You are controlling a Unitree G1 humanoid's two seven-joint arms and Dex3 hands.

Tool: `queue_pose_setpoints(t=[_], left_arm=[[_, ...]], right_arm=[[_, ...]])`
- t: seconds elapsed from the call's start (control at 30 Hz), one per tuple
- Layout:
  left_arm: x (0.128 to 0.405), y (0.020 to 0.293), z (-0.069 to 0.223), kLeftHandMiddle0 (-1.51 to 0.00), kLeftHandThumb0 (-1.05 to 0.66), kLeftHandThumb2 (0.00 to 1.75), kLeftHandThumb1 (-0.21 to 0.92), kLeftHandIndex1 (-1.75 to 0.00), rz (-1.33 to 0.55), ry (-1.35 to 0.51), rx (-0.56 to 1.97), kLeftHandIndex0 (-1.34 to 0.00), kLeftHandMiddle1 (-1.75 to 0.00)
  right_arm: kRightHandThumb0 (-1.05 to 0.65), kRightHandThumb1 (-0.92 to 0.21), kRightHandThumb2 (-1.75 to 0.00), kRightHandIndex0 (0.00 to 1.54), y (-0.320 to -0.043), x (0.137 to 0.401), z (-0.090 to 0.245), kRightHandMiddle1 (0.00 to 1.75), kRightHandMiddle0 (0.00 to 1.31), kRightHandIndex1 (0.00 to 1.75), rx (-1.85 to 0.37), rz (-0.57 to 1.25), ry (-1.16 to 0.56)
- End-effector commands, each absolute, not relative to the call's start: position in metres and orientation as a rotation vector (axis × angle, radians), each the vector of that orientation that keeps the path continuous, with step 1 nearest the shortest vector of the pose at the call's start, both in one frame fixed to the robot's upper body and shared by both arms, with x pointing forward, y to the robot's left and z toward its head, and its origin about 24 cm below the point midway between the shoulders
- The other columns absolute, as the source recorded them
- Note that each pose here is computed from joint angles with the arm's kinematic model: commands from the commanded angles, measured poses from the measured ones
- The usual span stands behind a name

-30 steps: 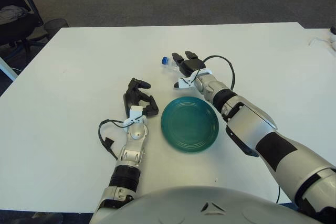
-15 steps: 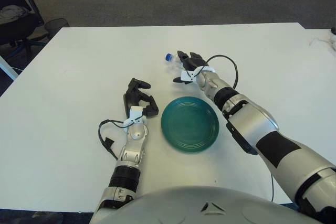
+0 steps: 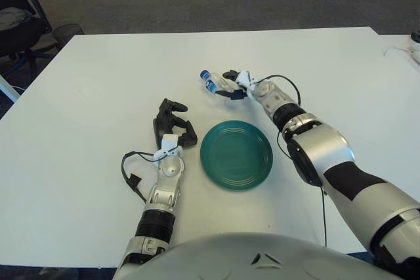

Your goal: Put the bottle into the plate.

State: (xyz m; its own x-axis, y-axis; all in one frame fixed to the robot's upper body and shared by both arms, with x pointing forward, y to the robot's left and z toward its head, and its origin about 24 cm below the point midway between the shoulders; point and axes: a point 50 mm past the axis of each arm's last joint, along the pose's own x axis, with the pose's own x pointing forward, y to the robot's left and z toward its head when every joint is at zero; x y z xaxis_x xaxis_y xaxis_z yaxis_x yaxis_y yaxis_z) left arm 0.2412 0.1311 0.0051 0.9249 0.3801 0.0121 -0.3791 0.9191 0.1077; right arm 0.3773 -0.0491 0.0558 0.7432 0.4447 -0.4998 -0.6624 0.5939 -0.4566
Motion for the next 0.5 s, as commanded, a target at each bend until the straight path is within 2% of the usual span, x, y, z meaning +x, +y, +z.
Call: queue_pose_setpoints(t=[0.0,0.47], left_arm=[[0.2323,0.1315,-0.0086,-0.87,0.00,1.75,-0.06,-1.75,0.413,0.097,0.114,-0.69,-1.74],[0.2326,0.1328,-0.0084,-0.87,0.00,1.75,-0.06,-1.75,0.416,0.084,0.107,-0.69,-1.74]], right_arm=[[-0.95,-0.92,-0.27,0.26,-0.0462,0.3598,0.0280,1.27,0.00,0.04,-0.584,0.751,0.496],[-0.86,-0.92,-0.18,0.38,-0.0486,0.3616,0.0297,1.56,0.10,0.07,-0.539,0.727,0.506]])
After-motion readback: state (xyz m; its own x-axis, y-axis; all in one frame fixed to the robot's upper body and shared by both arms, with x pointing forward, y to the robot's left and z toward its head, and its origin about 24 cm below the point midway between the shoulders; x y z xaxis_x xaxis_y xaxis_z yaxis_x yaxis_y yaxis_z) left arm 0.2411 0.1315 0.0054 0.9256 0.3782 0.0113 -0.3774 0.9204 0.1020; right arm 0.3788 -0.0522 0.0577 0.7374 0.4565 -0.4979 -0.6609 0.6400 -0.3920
